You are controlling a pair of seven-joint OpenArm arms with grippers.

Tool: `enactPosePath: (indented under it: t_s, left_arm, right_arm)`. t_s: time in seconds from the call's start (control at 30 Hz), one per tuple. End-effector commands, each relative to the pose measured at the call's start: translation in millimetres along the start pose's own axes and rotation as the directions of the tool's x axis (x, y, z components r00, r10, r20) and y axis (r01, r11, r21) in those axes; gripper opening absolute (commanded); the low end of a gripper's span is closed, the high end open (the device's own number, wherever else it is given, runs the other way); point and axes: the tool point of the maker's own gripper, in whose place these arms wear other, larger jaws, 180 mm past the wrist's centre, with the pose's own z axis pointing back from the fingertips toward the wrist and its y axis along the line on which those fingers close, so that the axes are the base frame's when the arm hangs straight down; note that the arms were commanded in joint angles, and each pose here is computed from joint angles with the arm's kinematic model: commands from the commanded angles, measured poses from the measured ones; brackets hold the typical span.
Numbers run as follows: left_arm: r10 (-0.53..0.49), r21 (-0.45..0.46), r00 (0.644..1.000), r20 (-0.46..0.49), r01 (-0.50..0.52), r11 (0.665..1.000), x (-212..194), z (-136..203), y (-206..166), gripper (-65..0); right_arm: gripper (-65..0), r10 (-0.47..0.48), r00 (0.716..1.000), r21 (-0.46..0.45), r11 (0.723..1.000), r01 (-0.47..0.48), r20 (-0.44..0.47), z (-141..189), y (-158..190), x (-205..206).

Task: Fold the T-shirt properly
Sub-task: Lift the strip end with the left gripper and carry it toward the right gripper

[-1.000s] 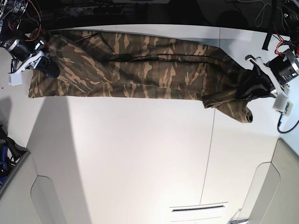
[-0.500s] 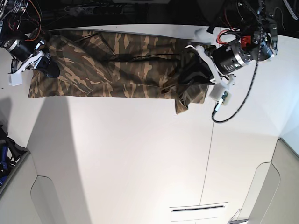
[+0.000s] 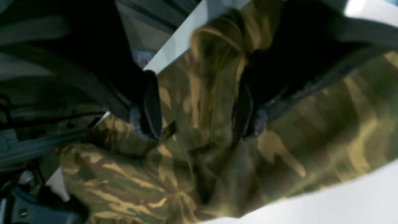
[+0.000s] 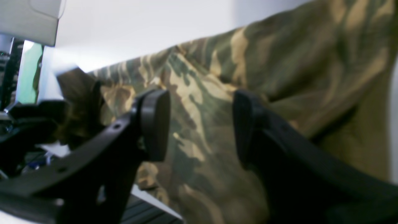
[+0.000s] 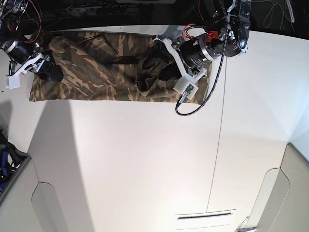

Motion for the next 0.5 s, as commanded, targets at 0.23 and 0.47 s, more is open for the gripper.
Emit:
enactPosePath:
  t_s: [0.23,0.47]
  left_arm:
    - [-0.002,-0.112,0.999,0.032,0.006,0.994,6.8,-8.7,-33.5,-24.4]
    - [-0.018,-0.167,1.000,0.013,0.020,0.986,1.4,-14.6,-53.6,-24.4]
  right_arm:
    - [-32.4,0.075,0.984,-0.145,0.988,-0.052,0.159,44.9,-26.8,47.8]
    - [-20.5,0.120,0.985,-0.276,0.958,-0.081,0.128,62.4,-56.0,51.8]
